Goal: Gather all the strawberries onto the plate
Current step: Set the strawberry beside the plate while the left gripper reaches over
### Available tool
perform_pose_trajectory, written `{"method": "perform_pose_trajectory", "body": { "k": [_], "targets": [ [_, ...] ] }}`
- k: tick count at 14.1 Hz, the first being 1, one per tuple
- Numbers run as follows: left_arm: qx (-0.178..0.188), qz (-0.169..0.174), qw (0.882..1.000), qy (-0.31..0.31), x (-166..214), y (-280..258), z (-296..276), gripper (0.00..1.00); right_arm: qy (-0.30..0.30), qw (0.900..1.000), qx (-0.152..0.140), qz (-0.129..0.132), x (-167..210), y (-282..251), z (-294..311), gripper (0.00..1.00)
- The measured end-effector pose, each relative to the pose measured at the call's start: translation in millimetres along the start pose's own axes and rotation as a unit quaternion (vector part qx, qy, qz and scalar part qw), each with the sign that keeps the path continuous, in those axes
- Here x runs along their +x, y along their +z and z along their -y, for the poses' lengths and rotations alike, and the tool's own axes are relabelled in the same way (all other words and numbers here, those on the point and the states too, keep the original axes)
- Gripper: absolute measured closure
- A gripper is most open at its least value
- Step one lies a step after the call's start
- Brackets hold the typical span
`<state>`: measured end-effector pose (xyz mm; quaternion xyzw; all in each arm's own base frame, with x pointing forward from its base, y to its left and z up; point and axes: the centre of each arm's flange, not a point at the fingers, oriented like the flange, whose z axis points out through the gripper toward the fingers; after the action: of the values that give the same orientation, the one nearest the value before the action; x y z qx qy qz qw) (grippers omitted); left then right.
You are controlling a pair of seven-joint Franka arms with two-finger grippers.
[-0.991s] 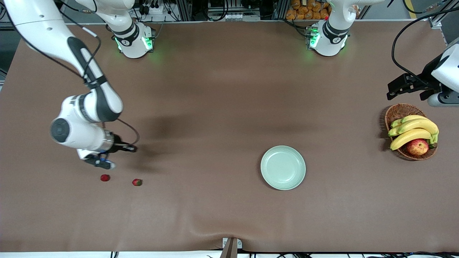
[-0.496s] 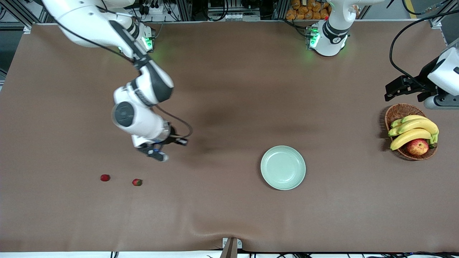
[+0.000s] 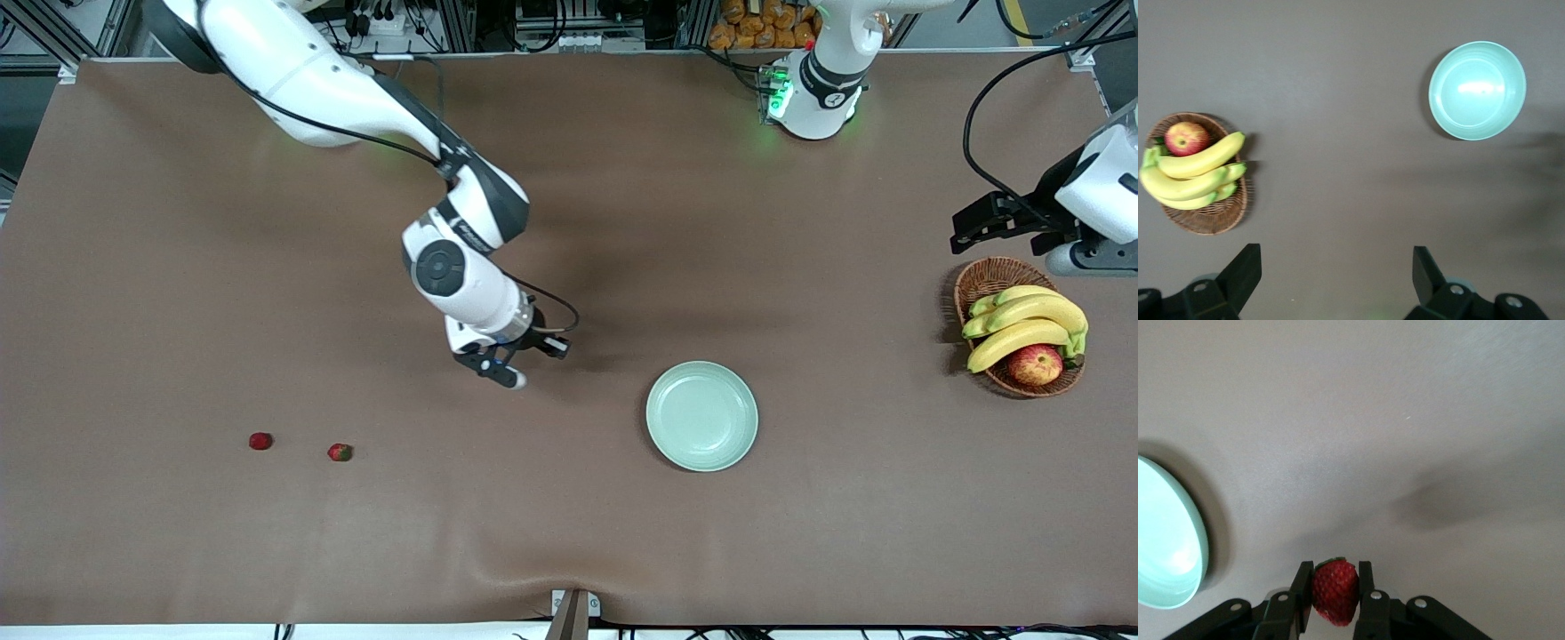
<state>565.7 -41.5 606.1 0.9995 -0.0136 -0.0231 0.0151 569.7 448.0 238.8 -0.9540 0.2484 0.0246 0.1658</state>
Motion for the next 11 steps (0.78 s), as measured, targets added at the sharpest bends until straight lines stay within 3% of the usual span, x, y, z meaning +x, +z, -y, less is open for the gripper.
{"method": "perform_pose_trajectory", "body": {
  "k": [5, 7, 11],
  "targets": [
    [-0.034, 0.029, 0.999, 0.002, 15, 31, -10, 0.0, 0.025, 0.999, -0.003, -0.026, -24, 52, 23, 0.69],
    [-0.045, 0.043, 0.998, 0.005, 22, 47, -17, 0.0, 0.016, 0.999, -0.01, -0.037, -29, 67, 25, 0.54],
    [-0.046, 0.048, 0.998, 0.022, 35, 70, -43, 0.0, 0.012, 0.998, -0.022, -0.063, -9, 59, 25, 0.13]
  ]
}}
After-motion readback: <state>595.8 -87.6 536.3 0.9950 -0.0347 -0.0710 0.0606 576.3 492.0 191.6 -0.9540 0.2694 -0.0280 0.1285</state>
